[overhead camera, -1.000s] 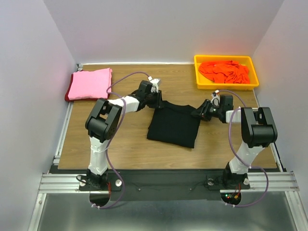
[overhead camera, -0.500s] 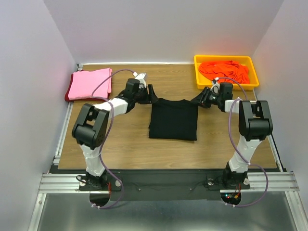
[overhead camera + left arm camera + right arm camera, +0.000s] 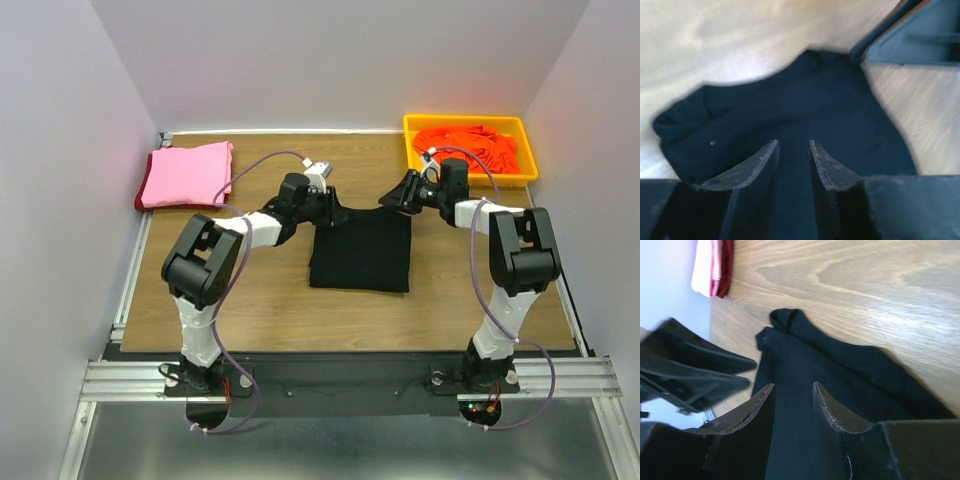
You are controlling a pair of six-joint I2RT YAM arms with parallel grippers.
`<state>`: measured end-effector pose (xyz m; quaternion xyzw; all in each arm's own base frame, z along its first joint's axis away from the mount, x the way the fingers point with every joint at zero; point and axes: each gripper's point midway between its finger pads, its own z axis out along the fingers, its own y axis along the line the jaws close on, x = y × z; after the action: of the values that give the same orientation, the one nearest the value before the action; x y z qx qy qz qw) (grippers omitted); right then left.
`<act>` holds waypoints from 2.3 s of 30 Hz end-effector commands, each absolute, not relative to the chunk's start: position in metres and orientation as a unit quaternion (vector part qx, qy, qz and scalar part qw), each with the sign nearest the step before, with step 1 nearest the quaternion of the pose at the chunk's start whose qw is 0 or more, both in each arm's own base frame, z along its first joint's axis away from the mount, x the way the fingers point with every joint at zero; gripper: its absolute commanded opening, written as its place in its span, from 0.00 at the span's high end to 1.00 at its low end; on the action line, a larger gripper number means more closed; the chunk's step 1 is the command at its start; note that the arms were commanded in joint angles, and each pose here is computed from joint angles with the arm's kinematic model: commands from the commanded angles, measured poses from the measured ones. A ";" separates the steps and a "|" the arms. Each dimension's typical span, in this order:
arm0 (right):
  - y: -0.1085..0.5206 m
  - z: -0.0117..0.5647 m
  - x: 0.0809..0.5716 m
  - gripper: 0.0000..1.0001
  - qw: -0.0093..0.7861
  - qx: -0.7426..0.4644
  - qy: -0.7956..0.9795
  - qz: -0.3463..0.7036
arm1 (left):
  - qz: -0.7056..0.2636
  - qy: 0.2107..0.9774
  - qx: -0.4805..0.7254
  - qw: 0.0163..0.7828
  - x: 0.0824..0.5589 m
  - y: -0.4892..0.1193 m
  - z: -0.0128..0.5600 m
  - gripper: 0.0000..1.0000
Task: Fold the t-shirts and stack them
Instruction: Fold the tshirt
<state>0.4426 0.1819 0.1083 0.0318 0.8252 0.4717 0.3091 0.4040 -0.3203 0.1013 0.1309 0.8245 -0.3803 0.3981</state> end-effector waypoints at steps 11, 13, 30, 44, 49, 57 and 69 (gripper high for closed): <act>0.141 0.021 0.453 0.59 0.278 0.091 0.848 0.441 | -0.366 0.832 0.080 0.410 0.459 -0.280 0.065 0.63; 0.141 0.026 0.458 0.59 0.282 0.086 0.847 0.443 | -0.369 0.832 0.077 0.408 0.458 -0.277 0.066 0.62; 0.193 0.134 0.358 0.48 0.263 0.002 0.814 0.518 | -0.385 0.822 0.081 0.411 0.346 -0.290 0.138 0.51; 0.174 0.006 0.311 0.55 0.193 0.029 0.865 0.463 | -0.343 0.884 0.025 0.316 0.306 -0.268 0.047 0.57; 0.174 0.057 0.325 0.53 0.237 0.001 0.855 0.462 | -0.332 0.876 0.029 0.348 0.305 -0.259 0.073 0.57; 0.211 0.125 0.292 0.50 0.241 -0.038 0.820 0.518 | -0.337 0.862 0.051 0.374 0.294 -0.272 0.104 0.56; 0.209 0.037 0.234 0.57 0.175 -0.002 0.847 0.501 | -0.297 0.895 0.022 0.331 0.295 -0.266 0.054 0.62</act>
<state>0.2314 0.2142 0.0524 0.0044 0.8443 0.5136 0.1528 0.2879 -0.2672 0.0542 0.0384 0.8948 -0.3054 0.3233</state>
